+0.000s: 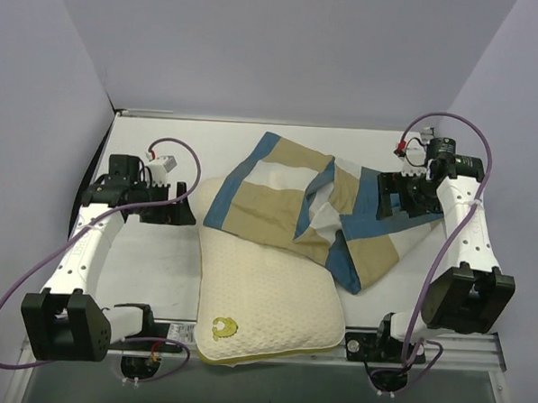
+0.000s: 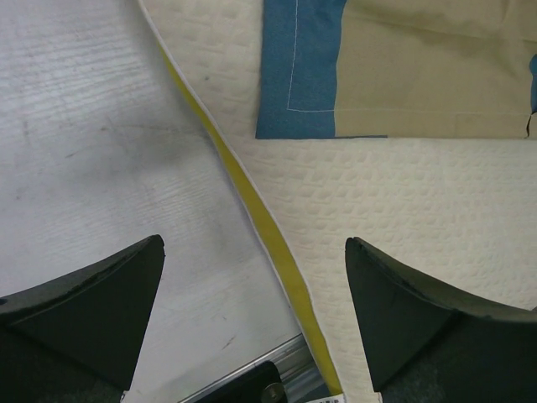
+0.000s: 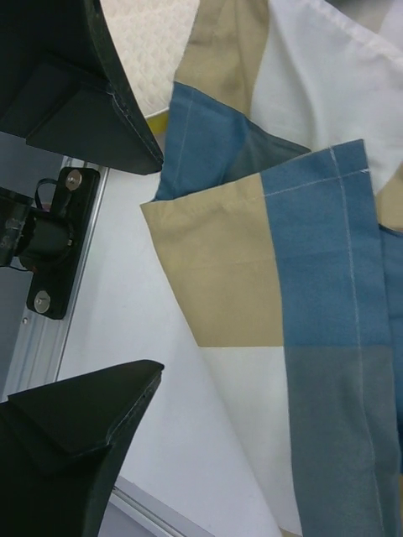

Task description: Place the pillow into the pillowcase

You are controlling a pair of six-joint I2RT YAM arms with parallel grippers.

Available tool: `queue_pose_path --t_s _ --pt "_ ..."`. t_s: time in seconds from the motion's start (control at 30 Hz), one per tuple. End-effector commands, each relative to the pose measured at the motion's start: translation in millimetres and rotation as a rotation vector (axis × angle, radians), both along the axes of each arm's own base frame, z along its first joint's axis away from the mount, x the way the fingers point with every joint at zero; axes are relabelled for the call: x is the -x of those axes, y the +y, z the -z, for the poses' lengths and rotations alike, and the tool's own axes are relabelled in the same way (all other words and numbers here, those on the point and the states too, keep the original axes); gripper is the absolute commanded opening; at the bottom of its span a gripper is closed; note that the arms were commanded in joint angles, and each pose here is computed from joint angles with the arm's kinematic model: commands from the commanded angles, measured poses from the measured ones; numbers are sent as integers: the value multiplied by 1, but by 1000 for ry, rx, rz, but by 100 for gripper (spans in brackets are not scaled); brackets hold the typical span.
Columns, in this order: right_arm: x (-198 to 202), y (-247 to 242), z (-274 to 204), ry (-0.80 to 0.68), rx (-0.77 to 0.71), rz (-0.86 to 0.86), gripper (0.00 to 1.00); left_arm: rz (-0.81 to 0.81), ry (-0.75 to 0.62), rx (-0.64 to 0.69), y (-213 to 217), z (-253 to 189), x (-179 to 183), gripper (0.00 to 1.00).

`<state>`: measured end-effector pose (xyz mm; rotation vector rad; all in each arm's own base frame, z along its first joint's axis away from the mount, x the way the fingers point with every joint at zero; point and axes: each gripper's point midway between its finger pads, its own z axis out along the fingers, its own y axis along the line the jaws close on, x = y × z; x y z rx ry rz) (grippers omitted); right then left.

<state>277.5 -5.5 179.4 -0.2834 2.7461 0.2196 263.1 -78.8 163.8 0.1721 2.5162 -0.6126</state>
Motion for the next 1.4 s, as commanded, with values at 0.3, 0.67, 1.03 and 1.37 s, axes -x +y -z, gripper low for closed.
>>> queue_pose_path --t_s 0.3,0.67,1.03,1.37 --pt "-78 -46 59 158 157 189 99 -7 -26 178 -22 14 -20 97" --pt "-56 -62 147 440 247 243 94 -74 63 173 -19 51 -19 98" --pt "-52 -118 162 513 383 175 0 -129 188 269 -31 92 -18 94" --pt "-79 -127 145 441 401 177 0 -63 251 346 -58 114 -14 68"
